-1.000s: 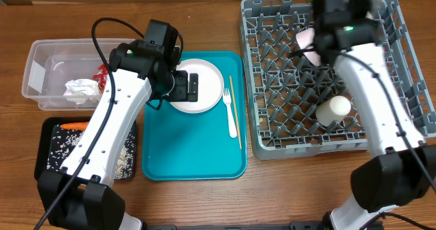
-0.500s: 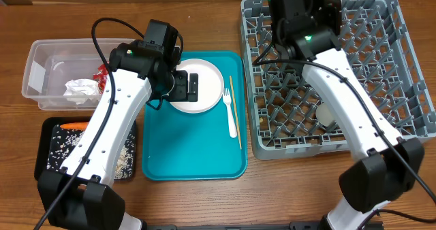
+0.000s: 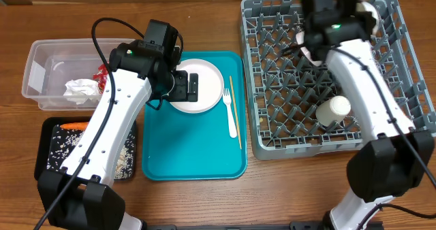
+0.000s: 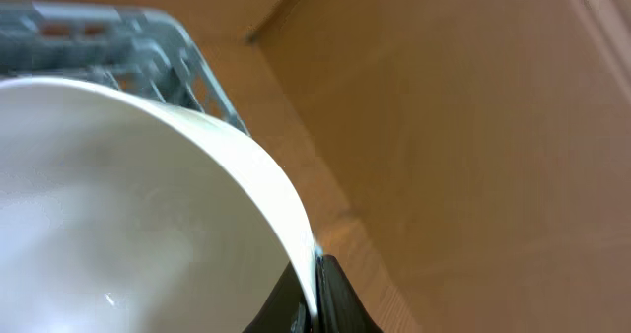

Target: Sort waste into correct bins and load items into the dishwasher

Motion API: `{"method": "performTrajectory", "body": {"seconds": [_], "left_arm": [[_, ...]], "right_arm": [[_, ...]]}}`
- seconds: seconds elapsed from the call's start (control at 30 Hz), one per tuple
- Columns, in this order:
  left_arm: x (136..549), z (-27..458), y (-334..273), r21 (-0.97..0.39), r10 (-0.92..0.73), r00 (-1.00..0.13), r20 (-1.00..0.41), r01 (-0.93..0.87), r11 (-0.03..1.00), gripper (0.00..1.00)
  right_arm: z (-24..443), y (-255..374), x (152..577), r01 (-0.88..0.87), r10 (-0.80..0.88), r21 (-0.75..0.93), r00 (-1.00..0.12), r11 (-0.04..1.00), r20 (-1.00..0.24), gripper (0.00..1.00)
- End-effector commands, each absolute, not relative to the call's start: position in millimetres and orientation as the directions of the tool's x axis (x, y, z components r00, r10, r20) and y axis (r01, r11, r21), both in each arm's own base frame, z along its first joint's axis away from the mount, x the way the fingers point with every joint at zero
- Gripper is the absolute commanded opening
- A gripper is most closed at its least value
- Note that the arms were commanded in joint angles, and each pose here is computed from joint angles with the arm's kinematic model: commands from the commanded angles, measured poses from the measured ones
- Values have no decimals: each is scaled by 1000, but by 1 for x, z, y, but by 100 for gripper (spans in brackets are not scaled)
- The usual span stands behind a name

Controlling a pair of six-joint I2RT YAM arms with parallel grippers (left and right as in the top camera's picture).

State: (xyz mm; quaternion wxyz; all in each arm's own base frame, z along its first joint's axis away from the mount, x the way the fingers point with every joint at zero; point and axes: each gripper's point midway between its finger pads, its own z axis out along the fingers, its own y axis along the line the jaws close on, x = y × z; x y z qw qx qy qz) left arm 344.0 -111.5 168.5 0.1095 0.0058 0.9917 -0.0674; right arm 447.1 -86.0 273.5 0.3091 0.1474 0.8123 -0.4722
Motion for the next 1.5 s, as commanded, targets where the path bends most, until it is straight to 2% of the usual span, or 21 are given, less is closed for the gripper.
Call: {"method": "performTrajectory", "body": {"seconds": [0.0, 0.13, 0.3, 0.73, 1.0, 1.17, 1.47], "left_arm": [[344, 167, -110, -130, 4, -976, -217, 32, 991, 100], [344, 167, -110, -130, 4, -976, -217, 32, 991, 100], [344, 167, -110, -130, 4, -976, -217, 32, 991, 100], [344, 167, -110, -130, 4, -976, -217, 32, 991, 100], [344, 167, -110, -130, 3, -976, -217, 32, 991, 100], [344, 167, -110, -130, 3, -976, -217, 32, 991, 100], [344, 167, -110, -130, 4, -976, -217, 33, 991, 100]], "right_arm": [[269, -102, 445, 598, 38, -596, -722, 536, -690, 4], [261, -103, 447, 582, 63, -572, -731, 579, -680, 4], [252, -71, 455, 519, 35, -544, -744, 659, -667, 4], [260, 14, 459, 416, -122, -568, -722, 710, -681, 4], [254, 28, 462, 408, -91, -508, -706, 759, -703, 4], [264, 33, 475, 402, -123, -498, -671, 769, -731, 4], [280, 58, 512, 266, -278, -519, -605, 812, -746, 4]]}}
